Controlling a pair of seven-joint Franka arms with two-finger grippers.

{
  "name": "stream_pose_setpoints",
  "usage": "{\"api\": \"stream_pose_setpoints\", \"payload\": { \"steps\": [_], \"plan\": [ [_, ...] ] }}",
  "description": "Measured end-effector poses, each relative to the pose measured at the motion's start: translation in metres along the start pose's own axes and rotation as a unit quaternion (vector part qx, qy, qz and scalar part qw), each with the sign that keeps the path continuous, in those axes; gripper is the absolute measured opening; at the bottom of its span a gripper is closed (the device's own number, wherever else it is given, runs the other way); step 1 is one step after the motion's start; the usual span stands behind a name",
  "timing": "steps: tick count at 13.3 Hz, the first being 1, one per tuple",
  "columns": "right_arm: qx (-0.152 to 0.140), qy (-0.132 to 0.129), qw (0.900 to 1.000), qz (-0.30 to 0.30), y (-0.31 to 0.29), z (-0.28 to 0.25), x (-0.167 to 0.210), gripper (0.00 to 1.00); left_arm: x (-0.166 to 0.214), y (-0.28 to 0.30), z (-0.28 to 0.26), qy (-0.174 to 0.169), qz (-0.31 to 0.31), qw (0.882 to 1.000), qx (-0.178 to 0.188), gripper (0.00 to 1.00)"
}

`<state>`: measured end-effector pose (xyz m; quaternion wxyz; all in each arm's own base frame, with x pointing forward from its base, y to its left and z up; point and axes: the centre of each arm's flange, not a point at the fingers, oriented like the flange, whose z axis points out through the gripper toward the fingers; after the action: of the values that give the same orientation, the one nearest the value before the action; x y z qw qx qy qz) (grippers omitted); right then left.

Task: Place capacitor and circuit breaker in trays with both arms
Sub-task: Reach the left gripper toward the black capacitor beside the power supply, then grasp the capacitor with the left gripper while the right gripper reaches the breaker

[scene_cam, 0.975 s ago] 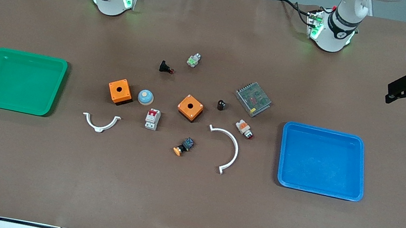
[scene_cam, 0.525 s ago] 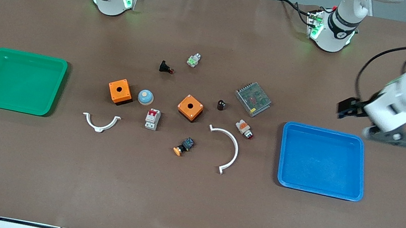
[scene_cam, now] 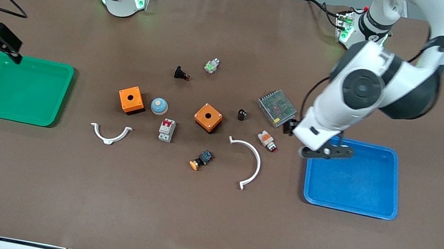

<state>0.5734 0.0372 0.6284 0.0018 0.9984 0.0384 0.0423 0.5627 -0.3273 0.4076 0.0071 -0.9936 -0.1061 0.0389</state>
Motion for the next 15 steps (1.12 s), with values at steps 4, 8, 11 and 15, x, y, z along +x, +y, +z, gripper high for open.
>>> {"api": "stream_pose_setpoints", "payload": {
  "steps": [4,8,11,15],
  "plan": [
    [-0.006,-0.035,0.999,-0.013,-0.072,0.045,0.014,1.00,-0.038,0.058,0.077,-0.004,-0.078,0.997,-0.001,0.96],
    [-0.025,-0.097,0.994,-0.053,-0.150,0.111,0.014,1.00,-0.076,0.106,0.147,-0.010,-0.163,0.987,-0.003,0.90],
    [-0.040,-0.133,0.988,-0.073,-0.218,0.165,-0.002,1.00,-0.093,0.119,0.177,-0.016,-0.179,0.984,0.006,0.83],
    [-0.014,-0.121,0.992,-0.033,-0.267,0.237,-0.018,1.00,-0.100,0.125,0.200,-0.014,-0.203,0.979,-0.003,0.77]
  ]
}}
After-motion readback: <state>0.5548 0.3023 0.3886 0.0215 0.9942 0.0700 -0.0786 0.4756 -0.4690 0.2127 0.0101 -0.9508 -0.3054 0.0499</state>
